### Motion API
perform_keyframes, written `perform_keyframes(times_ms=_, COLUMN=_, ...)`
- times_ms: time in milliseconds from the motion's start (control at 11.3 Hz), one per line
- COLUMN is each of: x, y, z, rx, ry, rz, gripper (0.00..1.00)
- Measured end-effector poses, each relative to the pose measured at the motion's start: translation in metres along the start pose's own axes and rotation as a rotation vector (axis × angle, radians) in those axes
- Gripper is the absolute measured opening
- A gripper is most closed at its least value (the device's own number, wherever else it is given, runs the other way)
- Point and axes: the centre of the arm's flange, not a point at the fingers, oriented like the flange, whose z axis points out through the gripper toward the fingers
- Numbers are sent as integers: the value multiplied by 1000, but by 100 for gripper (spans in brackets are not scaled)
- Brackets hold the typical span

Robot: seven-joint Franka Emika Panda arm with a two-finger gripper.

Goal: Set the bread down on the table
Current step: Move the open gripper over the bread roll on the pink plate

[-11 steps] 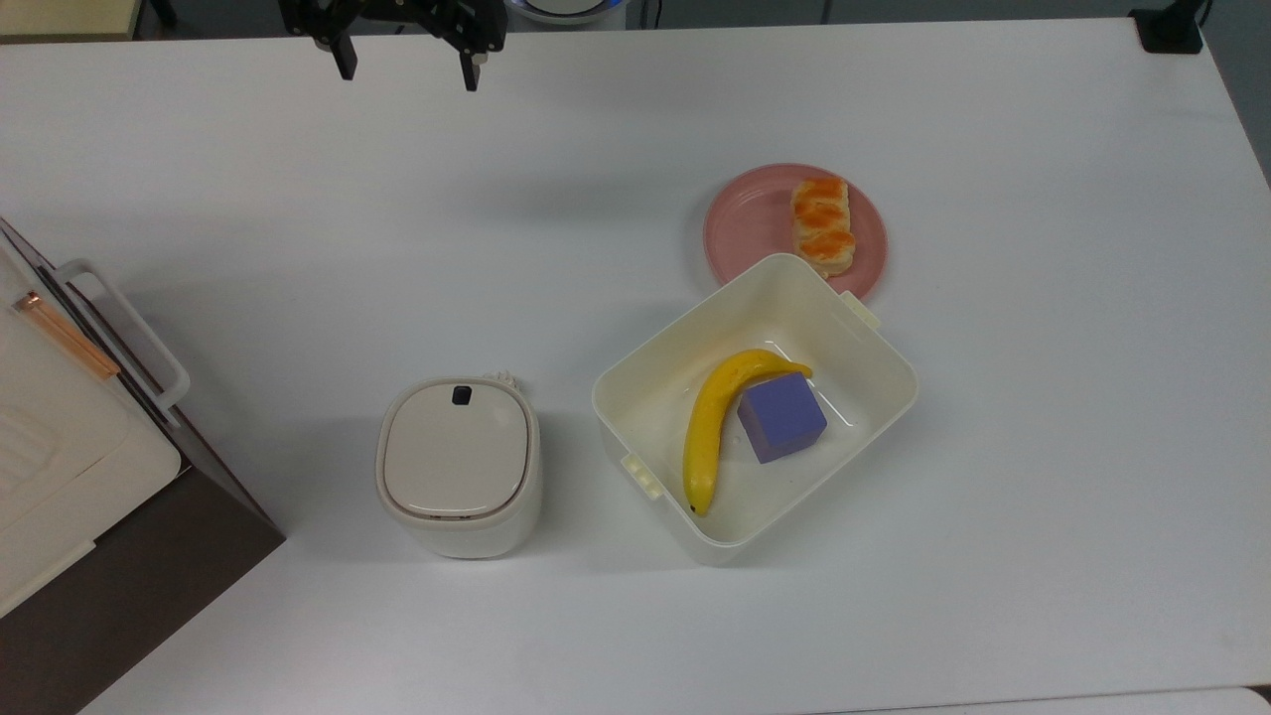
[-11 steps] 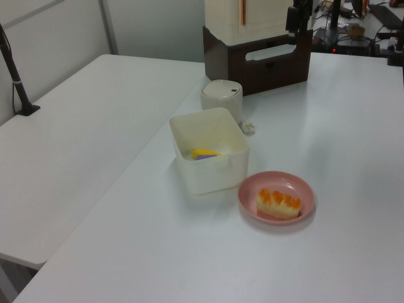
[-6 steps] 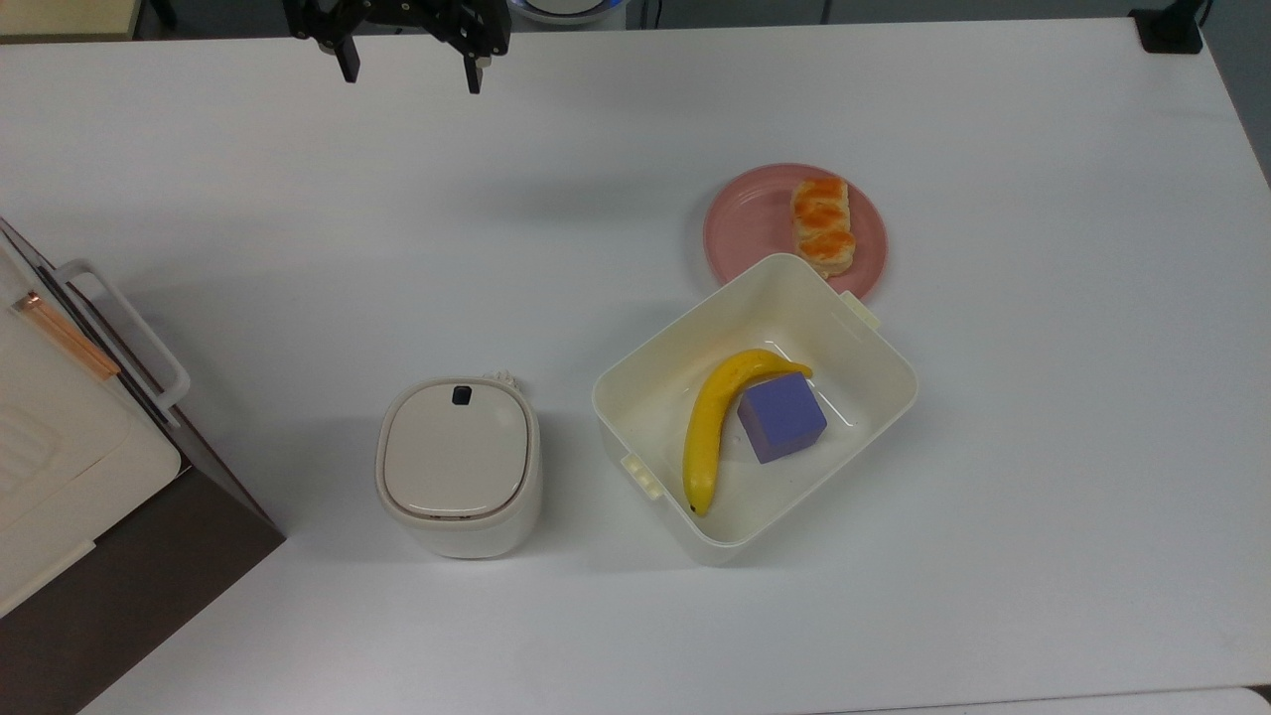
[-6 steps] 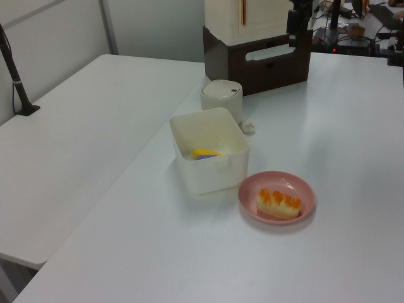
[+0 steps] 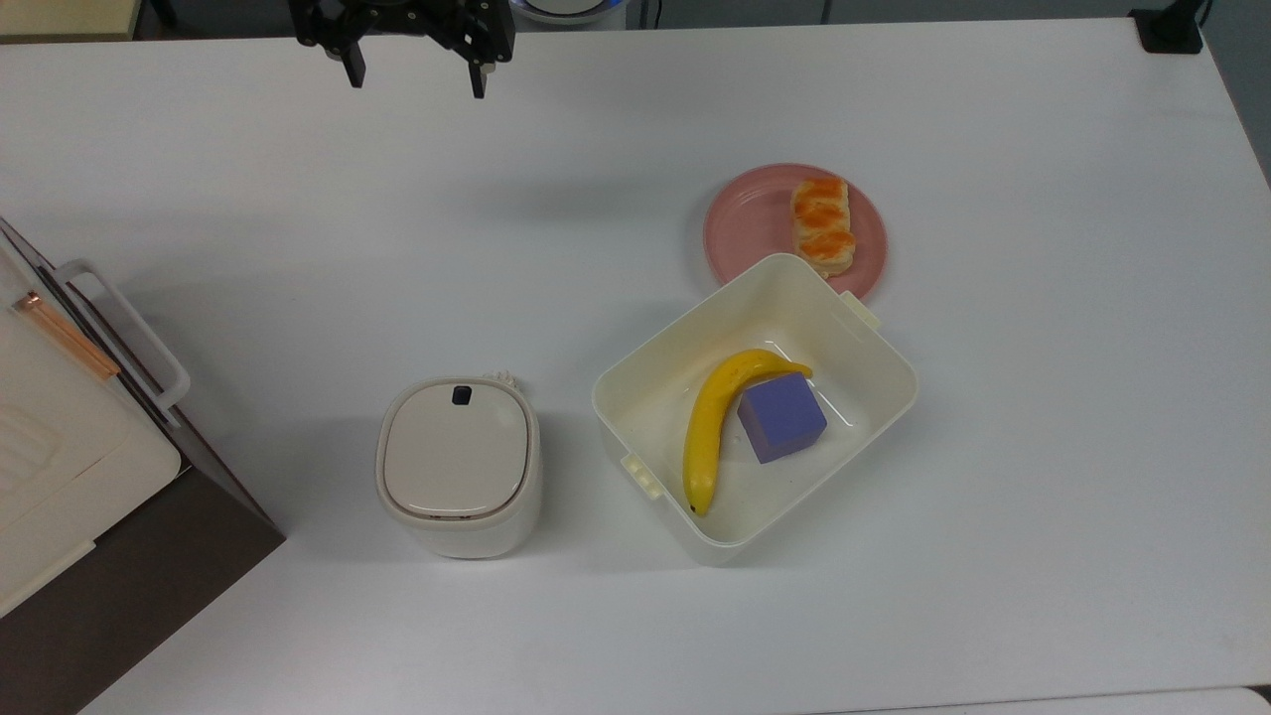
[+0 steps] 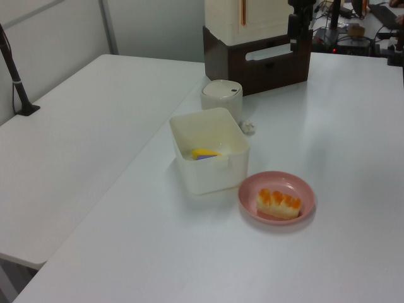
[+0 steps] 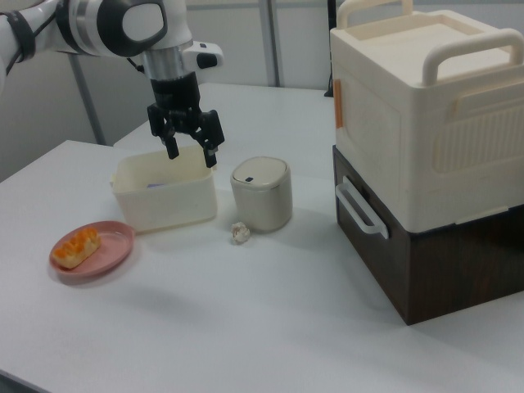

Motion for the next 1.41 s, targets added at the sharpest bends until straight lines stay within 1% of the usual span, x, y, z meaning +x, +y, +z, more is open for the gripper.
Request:
perform_keyframes(times_ms=176, x=0, y=-14, z=11, rx=-2, ry=24, rz=-26, gripper=100)
perform_keyframes(times_ms=265, x=-5, y=-28, z=21, rx=-3, ry=35, rz=-50, gripper=100)
perform_keyframes(times_ms=441, x=-25, y=-61, z=39, rx=-6, ry=16, rz=-104, gripper=100)
perform_keyframes(times_ms=617, x=-42, y=-102, z=62, rx=-7, ry=21, rz=-121, gripper=100)
perform_keyframes(times_ms=706, x=-49, y=-128, z=82, rx=-12, ry=36, rz=-112, gripper=100)
perform_keyframes(times_ms=882, x=-69, y=-178, z=120, rx=-60, ry=69, rz=-85, gripper=100)
perform_keyframes(times_ms=970, x=-78, y=-200, z=131, rx=-71, ry=78, rz=-74, gripper=100)
perform_keyframes(times_ms=1235, x=-98, y=-248, z=129, rx=-59, ry=108, rz=-21, gripper=100)
perform_keyframes(times_ms=1411, x=-107, y=-274, z=129, rx=-31, ry=149, rz=16, gripper=100)
